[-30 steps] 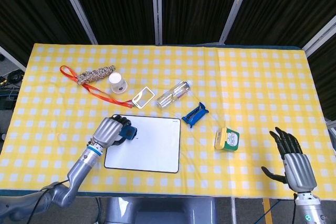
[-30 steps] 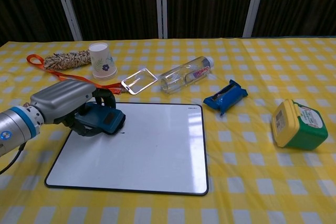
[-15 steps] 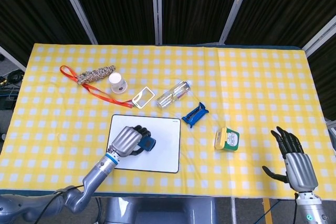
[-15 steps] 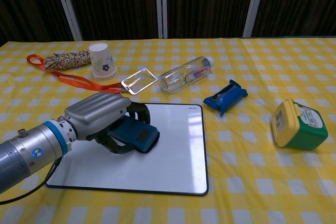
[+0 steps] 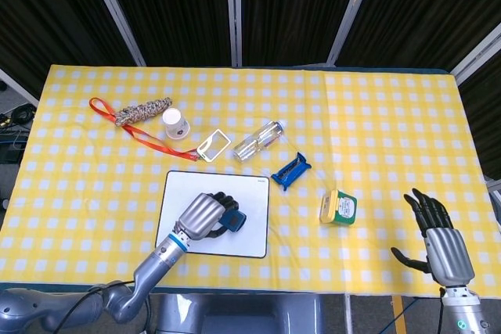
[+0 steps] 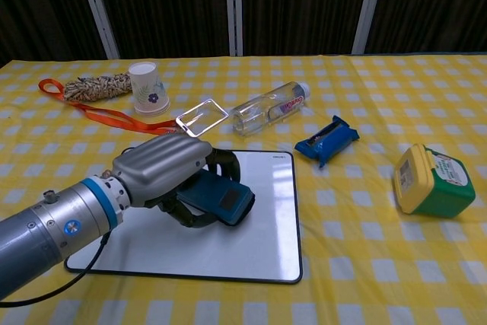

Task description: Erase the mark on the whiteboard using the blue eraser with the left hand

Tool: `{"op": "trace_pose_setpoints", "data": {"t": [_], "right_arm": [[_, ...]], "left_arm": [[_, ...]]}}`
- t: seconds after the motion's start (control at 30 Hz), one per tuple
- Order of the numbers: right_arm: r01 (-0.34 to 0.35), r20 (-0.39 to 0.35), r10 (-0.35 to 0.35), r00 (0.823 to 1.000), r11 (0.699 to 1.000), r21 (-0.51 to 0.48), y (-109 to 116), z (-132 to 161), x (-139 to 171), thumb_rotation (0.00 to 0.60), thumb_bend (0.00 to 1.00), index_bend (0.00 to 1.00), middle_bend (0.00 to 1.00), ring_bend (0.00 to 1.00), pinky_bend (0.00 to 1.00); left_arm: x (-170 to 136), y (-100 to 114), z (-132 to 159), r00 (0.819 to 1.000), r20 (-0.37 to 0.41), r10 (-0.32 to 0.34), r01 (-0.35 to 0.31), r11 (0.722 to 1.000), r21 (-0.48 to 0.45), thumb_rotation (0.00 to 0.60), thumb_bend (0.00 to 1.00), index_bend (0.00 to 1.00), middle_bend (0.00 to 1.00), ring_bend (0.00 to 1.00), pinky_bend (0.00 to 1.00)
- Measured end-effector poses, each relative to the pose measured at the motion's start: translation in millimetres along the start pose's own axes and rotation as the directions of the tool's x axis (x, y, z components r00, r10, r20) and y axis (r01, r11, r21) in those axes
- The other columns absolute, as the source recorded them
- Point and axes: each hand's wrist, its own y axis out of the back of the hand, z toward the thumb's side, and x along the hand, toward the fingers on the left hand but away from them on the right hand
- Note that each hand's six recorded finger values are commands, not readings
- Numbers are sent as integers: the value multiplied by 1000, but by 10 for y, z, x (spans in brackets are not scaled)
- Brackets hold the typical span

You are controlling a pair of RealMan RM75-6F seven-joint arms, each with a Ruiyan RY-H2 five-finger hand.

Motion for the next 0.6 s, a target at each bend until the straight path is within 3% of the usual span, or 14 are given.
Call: {"op": "trace_pose_setpoints", "data": {"t": [0.6], "right_arm": [[-10, -15, 10, 1000, 1000, 3, -34, 38, 19, 600, 71, 0, 0, 0, 0]], "left_arm": [[67, -24, -258, 998, -50, 32, -33, 999, -18, 600, 566, 780, 580, 540, 509]]}}
